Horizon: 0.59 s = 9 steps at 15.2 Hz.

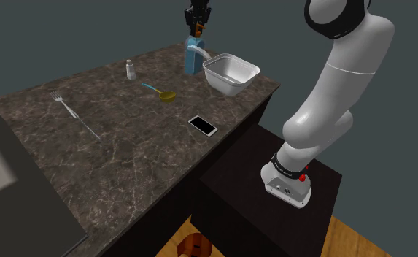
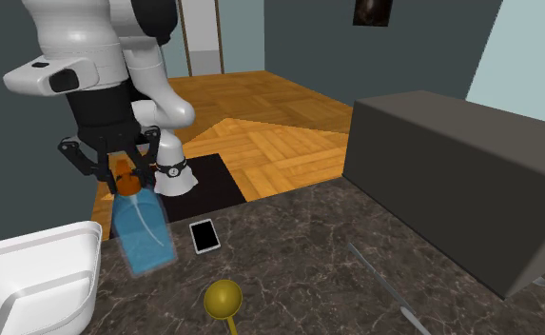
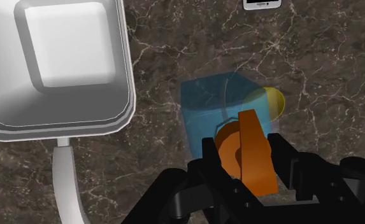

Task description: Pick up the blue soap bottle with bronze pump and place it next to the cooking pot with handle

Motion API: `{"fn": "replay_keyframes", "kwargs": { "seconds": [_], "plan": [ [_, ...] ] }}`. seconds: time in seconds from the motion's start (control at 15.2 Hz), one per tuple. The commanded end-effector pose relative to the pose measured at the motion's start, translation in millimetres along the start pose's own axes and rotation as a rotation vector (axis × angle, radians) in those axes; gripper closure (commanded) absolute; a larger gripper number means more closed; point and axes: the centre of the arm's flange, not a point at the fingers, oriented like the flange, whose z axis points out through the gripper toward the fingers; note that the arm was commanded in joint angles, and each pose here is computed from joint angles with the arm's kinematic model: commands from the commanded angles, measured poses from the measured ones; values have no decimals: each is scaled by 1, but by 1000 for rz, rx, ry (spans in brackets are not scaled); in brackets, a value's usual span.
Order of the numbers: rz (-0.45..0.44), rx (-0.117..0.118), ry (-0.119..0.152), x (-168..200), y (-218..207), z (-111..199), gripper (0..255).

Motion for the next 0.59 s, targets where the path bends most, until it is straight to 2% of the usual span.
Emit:
{"fn": "replay_keyframes", "kwargs": {
  "seconds": [0.0,0.53],
  "plan": [
    [0,0,1,1,0,11,255],
    [0,0,1,1,0,53,255]
  ]
}}
